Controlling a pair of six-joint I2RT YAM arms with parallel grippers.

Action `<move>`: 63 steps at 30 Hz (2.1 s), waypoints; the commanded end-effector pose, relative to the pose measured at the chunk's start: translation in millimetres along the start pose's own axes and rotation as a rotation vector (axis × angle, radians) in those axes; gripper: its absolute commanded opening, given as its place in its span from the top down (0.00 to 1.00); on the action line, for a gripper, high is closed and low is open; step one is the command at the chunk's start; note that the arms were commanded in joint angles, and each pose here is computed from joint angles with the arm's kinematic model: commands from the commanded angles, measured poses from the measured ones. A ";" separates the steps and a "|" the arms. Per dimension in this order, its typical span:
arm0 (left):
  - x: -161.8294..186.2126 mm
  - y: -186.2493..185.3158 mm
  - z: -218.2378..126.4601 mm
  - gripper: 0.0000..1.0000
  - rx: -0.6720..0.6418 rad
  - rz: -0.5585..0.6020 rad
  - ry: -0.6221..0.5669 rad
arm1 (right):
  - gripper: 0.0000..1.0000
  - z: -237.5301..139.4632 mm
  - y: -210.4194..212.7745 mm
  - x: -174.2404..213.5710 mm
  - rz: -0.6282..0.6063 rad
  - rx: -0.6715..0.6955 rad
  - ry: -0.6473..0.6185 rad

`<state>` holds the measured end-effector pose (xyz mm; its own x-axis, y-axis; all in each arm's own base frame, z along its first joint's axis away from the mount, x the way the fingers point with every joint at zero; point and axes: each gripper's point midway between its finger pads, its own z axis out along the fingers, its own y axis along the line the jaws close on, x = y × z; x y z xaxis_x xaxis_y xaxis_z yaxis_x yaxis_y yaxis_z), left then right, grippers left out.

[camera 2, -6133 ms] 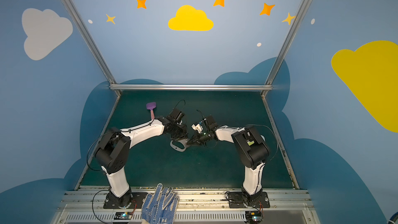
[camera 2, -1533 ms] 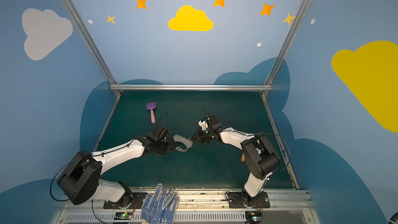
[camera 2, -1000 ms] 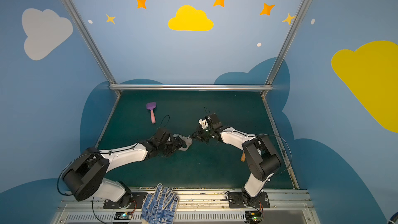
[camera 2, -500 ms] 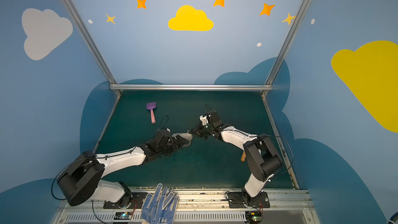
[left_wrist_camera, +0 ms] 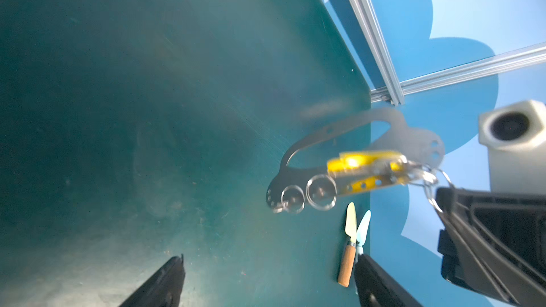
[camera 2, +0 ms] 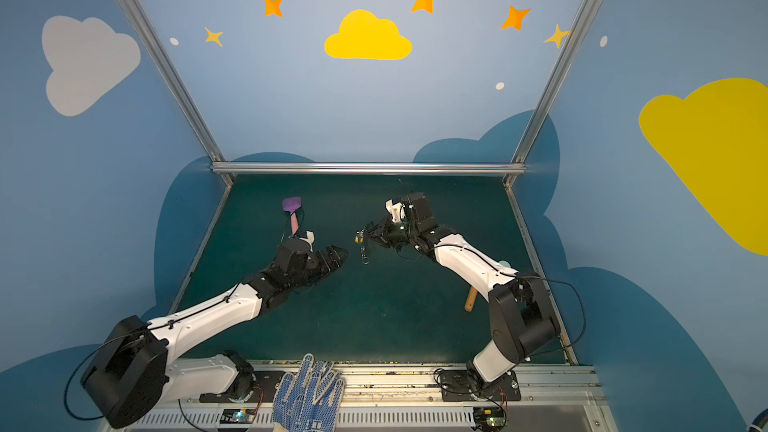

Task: Put the keys on the keyring

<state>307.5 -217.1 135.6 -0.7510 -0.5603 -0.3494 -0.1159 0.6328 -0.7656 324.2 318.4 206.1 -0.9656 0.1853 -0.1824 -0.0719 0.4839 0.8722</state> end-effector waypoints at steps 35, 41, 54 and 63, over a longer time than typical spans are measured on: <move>40.4 -80.3 37.9 0.56 0.257 0.494 0.234 | 1.00 -45.7 63.8 -0.4 -0.104 -0.141 -0.008; 28.3 -87.7 44.8 0.57 0.238 0.486 0.187 | 1.00 -52.2 68.7 0.7 -0.110 -0.145 -0.020; 17.0 -88.5 44.0 0.53 0.157 0.509 0.086 | 1.00 -55.5 70.8 1.9 -0.105 -0.143 -0.040; 45.7 -109.2 39.6 0.96 0.301 0.481 0.248 | 0.86 -48.7 45.0 -10.1 -0.088 -0.042 -0.055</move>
<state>316.2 -326.7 175.9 -0.7759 -0.1012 -0.6227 0.4308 0.6361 -0.6402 309.0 301.8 262.2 -0.9540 0.1821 -0.2384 -0.1386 0.4373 0.8886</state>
